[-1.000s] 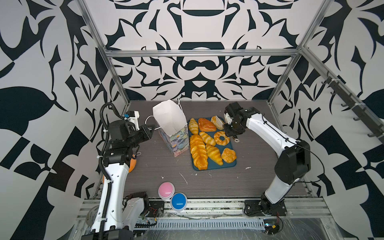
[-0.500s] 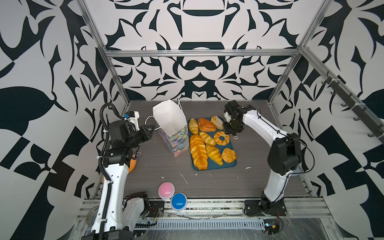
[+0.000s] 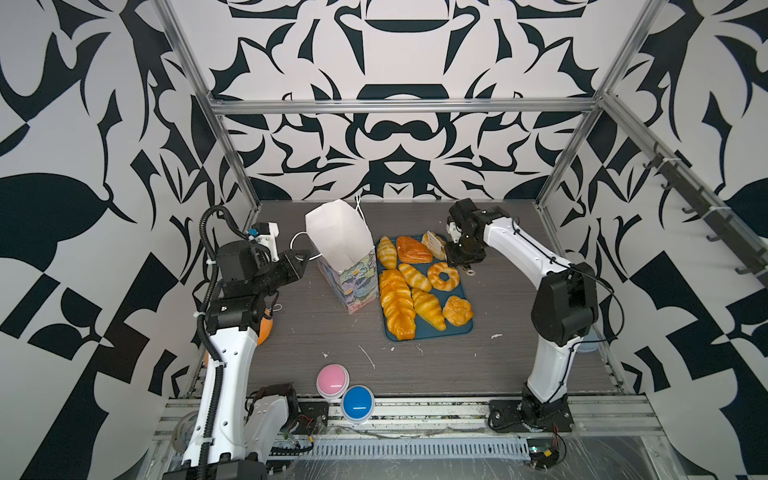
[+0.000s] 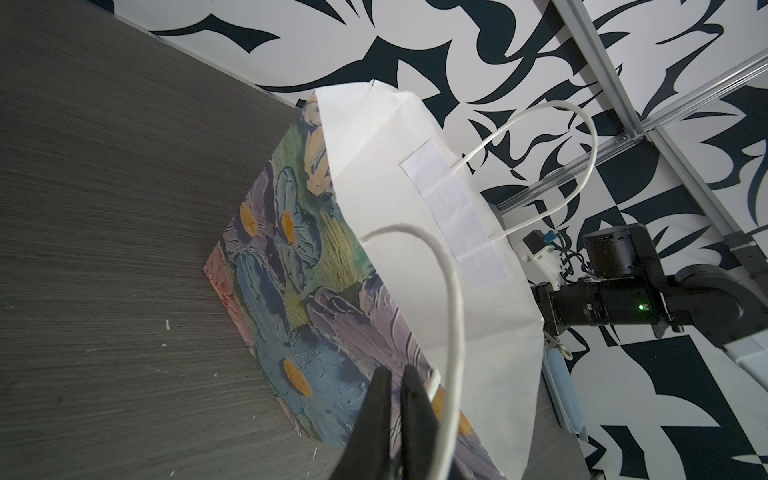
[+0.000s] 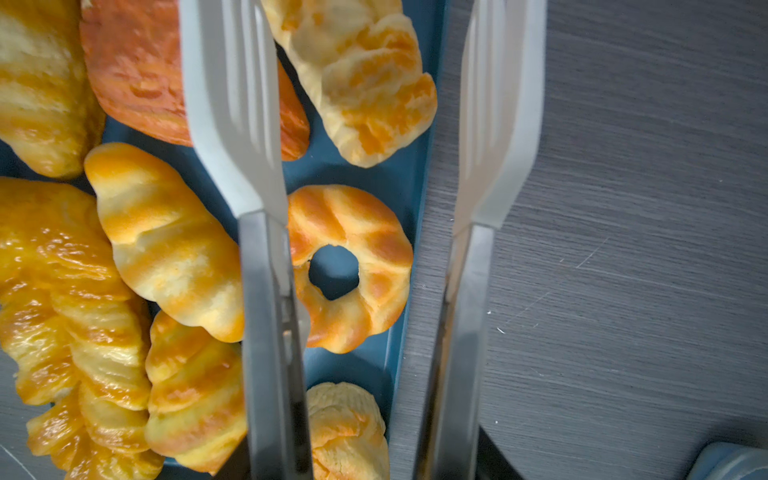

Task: Place the fake bread into the paper bag
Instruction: 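Lower the tongs onto the pale bun farthest from the robot and pinch it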

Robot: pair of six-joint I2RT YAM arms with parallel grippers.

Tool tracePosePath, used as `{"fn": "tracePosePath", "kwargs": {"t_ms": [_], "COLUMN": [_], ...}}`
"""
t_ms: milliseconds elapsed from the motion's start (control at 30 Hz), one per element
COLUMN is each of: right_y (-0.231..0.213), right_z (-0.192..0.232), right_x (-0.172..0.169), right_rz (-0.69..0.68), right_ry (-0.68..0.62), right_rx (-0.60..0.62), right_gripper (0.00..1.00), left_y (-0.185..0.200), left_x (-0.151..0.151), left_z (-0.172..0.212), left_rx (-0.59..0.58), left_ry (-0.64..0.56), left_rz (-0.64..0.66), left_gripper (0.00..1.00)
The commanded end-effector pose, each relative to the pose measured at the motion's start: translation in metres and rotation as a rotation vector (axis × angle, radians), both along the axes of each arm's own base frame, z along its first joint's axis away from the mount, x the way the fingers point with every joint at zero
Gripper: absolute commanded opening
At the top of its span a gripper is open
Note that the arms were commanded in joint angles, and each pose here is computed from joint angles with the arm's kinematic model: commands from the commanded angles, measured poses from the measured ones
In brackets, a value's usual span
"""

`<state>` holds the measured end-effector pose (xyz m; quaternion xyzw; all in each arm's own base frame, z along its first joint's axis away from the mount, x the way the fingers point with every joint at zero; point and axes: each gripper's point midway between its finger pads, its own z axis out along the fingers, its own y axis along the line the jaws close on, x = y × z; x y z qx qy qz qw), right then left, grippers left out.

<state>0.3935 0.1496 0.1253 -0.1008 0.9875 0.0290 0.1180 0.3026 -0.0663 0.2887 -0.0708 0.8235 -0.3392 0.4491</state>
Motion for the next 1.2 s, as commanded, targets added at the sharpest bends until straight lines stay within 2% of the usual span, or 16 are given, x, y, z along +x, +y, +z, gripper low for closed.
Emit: {"fn": "tracePosePath", "kwargs": {"t_ms": [0, 733, 1167], "right_y": [0.002, 0.006, 0.008], "right_z": [0.019, 0.008, -0.005], "right_x": [0.012, 0.009, 0.008], "right_rz": [0.003, 0.024, 0.020], "right_ry": [-0.054, -0.007, 0.015], "right_rx": [0.023, 0.053, 0.025], "right_gripper": [0.54, 0.54, 0.52], "left_y": [0.001, 0.001, 0.001], "left_x": [-0.003, -0.003, -0.003], "left_z": [-0.004, -0.007, -0.007], "left_rx": [0.000, 0.001, -0.006], "left_ry": [0.023, 0.033, 0.033], "left_rz": [0.004, 0.004, 0.003], "left_gripper": [0.11, 0.11, 0.11]}}
